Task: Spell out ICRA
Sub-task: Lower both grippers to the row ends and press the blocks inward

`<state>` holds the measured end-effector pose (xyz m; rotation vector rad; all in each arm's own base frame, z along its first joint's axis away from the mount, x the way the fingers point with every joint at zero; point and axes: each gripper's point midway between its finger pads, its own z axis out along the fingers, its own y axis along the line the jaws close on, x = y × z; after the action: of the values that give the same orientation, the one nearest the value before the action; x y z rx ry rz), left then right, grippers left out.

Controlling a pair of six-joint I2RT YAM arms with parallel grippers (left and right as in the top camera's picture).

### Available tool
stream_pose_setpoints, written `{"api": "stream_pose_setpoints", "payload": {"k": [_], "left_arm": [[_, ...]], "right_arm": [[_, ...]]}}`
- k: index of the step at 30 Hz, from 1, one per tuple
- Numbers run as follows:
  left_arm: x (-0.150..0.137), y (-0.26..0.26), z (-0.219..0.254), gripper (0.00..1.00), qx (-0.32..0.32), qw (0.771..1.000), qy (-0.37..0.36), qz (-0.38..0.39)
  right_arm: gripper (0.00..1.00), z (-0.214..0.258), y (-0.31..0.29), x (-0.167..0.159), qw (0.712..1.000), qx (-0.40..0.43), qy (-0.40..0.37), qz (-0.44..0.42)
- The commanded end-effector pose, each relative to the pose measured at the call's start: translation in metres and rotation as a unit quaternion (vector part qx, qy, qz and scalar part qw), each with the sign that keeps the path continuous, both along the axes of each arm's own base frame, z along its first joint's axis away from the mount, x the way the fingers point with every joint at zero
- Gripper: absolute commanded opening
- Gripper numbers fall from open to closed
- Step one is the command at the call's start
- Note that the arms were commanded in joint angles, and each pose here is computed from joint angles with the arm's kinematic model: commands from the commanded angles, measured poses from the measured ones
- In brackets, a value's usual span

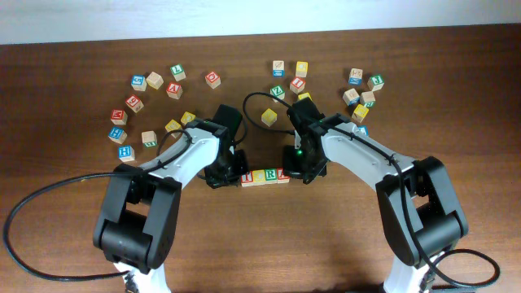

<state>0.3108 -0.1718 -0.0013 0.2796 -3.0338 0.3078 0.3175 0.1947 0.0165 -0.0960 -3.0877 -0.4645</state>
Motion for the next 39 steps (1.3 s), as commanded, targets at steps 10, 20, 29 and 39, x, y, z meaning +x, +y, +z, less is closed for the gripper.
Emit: {"api": "stream_pose_setpoints", "payload": {"k": [10, 20, 29, 39], "left_arm": [[-0.0029, -0.0045, -0.0088, 0.00, -0.010, 1.000, 0.006, -0.013], [-0.0014, -0.0006, -0.0097, 0.00, 0.001, 1.000, 0.002, -0.012], [-0.0025, 0.0000, -0.0098, 0.02, 0.003, 1.000, 0.004, -0.012], [0.0001, 0.0038, -0.0106, 0.08, 0.015, 1.000, -0.002, -0.012]], "right_arm": [[0.04, 0.0027, 0.0067, -0.0064, 1.000, 0.015, 0.014, -0.012], [0.04, 0.0029, 0.0076, -0.0044, 1.000, 0.017, 0.010, -0.011], [0.04, 0.0030, 0.0081, -0.0035, 1.000, 0.018, 0.008, -0.011], [0.04, 0.0029, 0.0077, -0.0041, 1.000, 0.017, 0.009, -0.012]]}}
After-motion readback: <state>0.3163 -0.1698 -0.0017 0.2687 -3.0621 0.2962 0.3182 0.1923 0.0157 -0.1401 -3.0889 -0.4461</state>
